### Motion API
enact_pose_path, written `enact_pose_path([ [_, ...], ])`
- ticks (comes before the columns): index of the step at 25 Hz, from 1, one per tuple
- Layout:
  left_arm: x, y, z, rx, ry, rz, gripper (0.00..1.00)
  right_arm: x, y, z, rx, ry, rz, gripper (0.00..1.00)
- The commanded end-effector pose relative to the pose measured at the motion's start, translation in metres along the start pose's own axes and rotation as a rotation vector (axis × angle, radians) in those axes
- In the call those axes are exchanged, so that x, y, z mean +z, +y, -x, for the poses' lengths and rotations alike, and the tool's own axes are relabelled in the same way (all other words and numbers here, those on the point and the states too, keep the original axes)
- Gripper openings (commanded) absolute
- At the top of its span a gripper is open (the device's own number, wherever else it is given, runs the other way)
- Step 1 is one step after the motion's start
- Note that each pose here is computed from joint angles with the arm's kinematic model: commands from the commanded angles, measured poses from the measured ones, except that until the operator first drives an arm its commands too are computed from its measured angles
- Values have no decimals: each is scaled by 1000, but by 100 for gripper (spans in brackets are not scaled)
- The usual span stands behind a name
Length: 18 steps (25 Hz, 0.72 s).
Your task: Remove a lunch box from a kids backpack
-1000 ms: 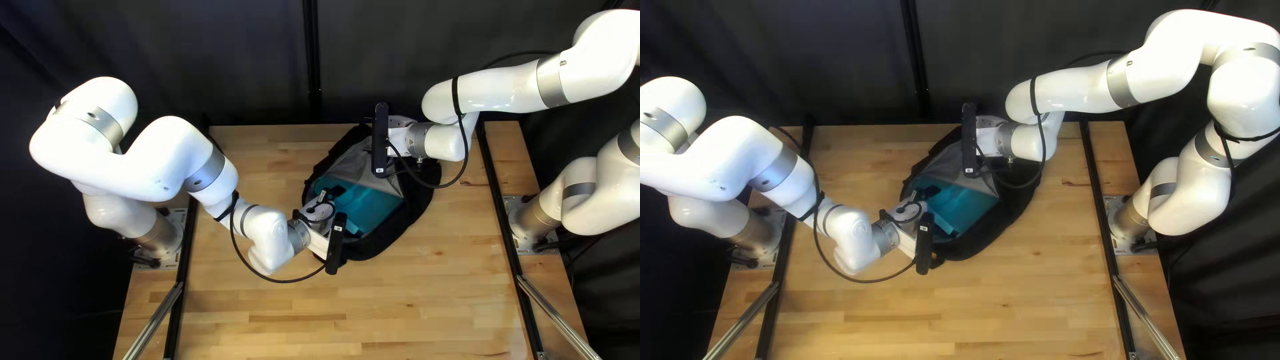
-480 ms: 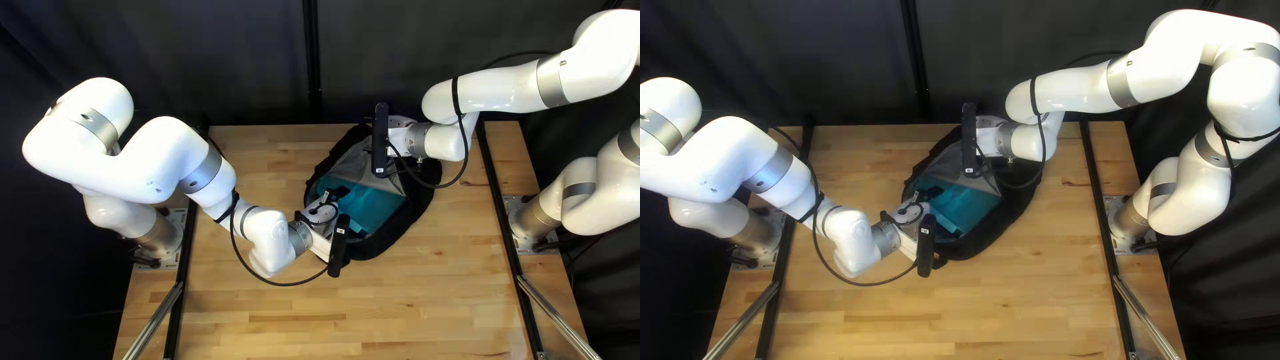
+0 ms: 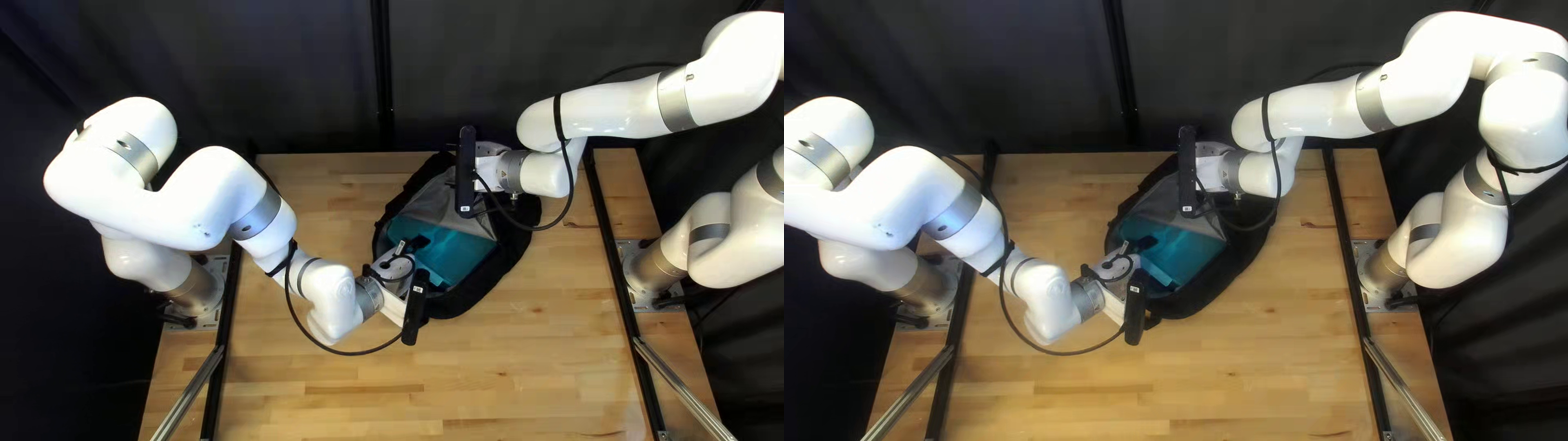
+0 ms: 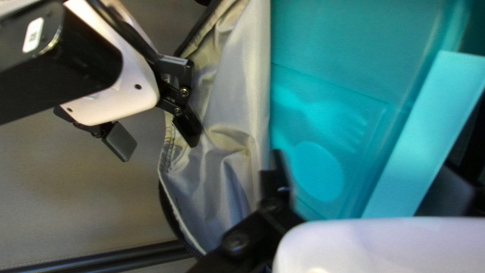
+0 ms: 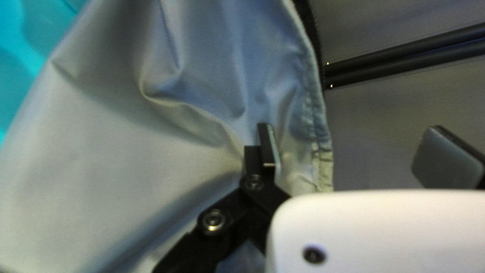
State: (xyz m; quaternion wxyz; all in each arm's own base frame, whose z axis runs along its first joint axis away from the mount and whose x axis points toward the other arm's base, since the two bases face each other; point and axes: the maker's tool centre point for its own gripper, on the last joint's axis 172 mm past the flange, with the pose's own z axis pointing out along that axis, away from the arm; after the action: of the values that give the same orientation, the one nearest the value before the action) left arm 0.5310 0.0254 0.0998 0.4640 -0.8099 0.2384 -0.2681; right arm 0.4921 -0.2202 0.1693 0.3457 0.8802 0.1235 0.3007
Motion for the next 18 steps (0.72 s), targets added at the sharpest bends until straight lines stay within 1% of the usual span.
enact_pose_path([
  [1, -1, 1, -2, 3, 1, 0, 1, 0, 0, 0, 0, 0, 0, 100],
  [7, -6, 1, -6, 12, 1, 7, 0, 0, 0, 0, 0, 0, 0, 100],
  [13, -22, -13, -6, 23, -12, 8, 1, 0, 0, 0, 0, 0, 0, 100],
  [18, -26, -23, -5, 27, -33, 16, 1, 0, 0, 0, 0, 0, 0, 100],
])
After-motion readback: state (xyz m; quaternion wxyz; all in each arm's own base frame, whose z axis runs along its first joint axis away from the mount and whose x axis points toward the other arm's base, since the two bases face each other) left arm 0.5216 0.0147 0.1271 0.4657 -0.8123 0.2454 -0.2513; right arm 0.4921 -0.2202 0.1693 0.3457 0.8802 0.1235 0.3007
